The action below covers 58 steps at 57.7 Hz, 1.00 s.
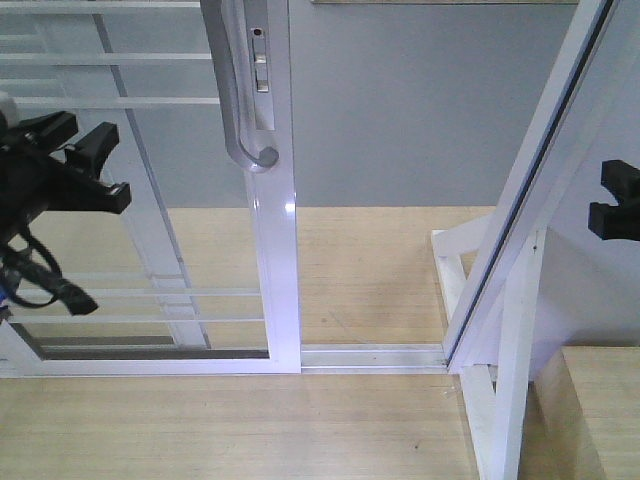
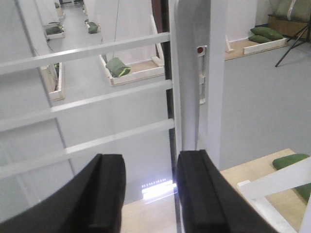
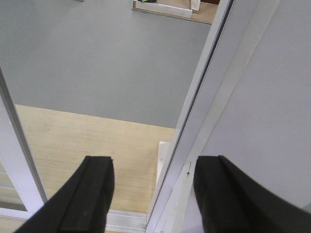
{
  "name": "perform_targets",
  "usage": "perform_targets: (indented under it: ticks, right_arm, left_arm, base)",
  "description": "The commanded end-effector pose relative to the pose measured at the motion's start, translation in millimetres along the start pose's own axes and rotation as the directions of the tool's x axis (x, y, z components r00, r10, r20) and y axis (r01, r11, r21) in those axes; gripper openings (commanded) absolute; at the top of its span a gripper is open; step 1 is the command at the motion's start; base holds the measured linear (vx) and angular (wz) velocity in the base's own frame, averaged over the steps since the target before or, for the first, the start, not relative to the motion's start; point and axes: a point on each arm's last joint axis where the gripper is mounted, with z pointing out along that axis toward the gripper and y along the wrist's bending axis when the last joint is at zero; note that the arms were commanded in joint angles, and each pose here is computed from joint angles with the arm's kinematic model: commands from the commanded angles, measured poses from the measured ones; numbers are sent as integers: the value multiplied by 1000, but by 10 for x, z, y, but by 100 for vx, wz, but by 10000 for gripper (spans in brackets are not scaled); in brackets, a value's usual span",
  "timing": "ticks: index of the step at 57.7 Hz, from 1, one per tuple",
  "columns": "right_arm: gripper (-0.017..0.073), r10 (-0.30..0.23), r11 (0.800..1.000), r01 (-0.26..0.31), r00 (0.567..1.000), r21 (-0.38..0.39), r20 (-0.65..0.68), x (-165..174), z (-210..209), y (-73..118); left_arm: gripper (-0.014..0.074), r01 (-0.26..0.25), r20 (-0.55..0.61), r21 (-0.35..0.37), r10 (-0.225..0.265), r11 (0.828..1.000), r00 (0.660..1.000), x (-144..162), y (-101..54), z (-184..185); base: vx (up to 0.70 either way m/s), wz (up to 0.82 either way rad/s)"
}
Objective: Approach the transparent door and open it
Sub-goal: 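Reach the left gripper to the silver handle and grasp it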
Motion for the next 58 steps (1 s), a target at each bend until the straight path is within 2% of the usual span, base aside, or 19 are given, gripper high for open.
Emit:
perform_targets:
  ticks: [1, 7, 17, 37, 58]
  right_arm:
    - [437, -13, 1000, 13, 996, 1, 83, -138, -61, -21]
    - [437, -8, 1000, 8, 997, -1, 83, -137, -61, -19]
    - [437, -6, 1000, 5, 998, 2, 70, -126, -60, -23]
    - [437, -3, 1000, 3, 998, 4, 64, -120, -60, -24]
    - [437, -2, 1000, 1, 1000, 17, 27, -86, -58, -36]
  left_arm:
    - [398, 8, 148, 16, -10, 1000, 989, -302, -24, 149]
    - [398, 27, 161, 48, -35, 998, 986, -372, -95, 334]
    - [398, 22, 181, 86, -38, 996, 983, -429, -209, 654]
    - [398, 21, 208, 85, -38, 996, 977, -506, -211, 1223]
    - [398, 6, 240, 64, -21, 998, 971, -567, -186, 1508]
  base:
    - [0, 0]
    - [0, 0]
    - [0, 0]
    - [0, 0]
    - [0, 0]
